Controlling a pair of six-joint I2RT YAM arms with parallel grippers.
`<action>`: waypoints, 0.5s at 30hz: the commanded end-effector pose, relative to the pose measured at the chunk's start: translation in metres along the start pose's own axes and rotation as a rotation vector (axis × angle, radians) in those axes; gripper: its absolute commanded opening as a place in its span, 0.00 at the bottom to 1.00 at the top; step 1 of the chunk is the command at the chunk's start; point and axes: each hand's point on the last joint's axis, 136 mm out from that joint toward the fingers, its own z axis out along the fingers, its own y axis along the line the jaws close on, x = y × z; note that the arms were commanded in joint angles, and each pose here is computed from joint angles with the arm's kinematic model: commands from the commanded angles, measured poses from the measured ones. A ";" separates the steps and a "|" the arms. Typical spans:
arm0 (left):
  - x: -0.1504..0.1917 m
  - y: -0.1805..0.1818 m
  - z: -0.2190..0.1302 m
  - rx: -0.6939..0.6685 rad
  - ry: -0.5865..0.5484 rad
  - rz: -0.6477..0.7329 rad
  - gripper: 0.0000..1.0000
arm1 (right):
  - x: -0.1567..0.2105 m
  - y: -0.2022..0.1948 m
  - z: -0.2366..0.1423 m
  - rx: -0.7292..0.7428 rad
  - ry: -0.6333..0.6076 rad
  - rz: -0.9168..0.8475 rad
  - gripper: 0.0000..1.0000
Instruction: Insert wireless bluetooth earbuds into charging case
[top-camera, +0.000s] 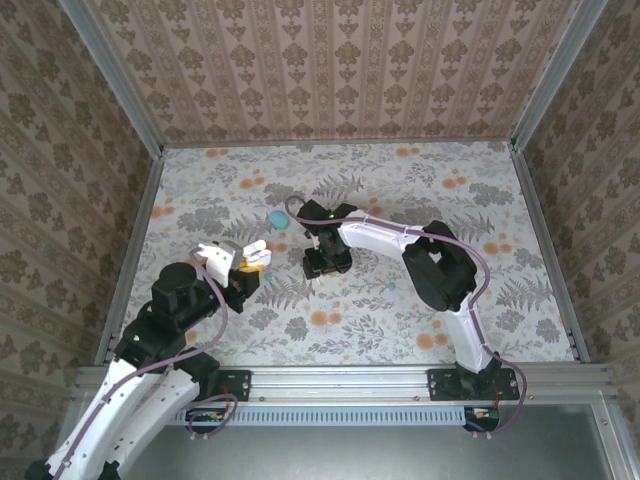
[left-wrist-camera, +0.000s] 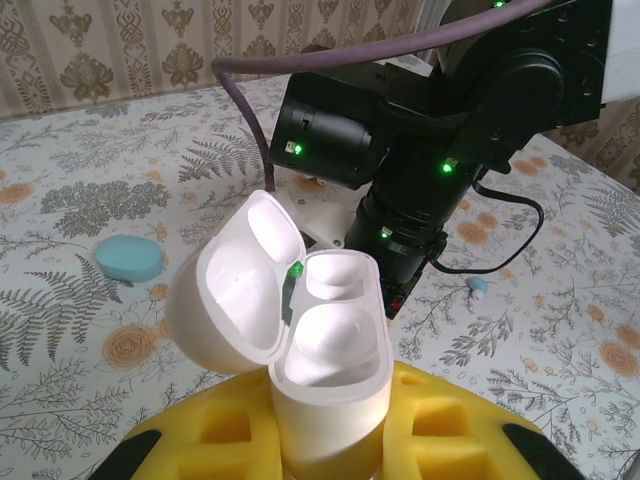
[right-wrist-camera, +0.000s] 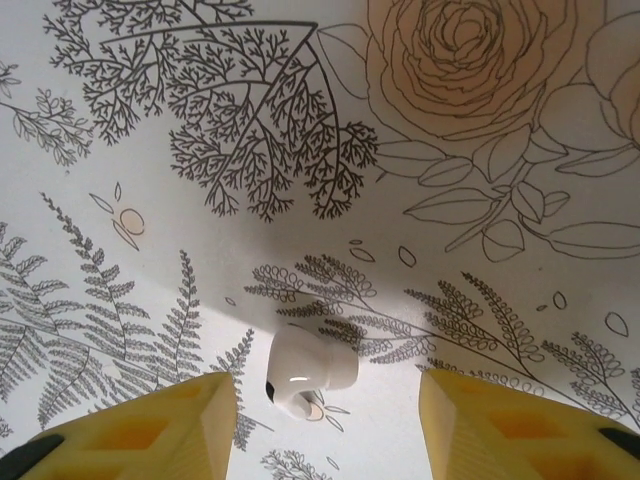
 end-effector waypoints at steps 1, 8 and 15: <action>-0.004 0.001 0.001 -0.001 -0.022 -0.016 0.00 | 0.001 0.001 0.006 0.044 0.016 0.003 0.51; -0.003 0.001 0.000 -0.002 -0.015 -0.014 0.00 | 0.003 0.005 0.016 0.059 0.040 -0.009 0.46; -0.002 0.001 -0.002 -0.008 -0.017 -0.012 0.00 | 0.004 0.006 0.016 0.074 0.039 -0.004 0.37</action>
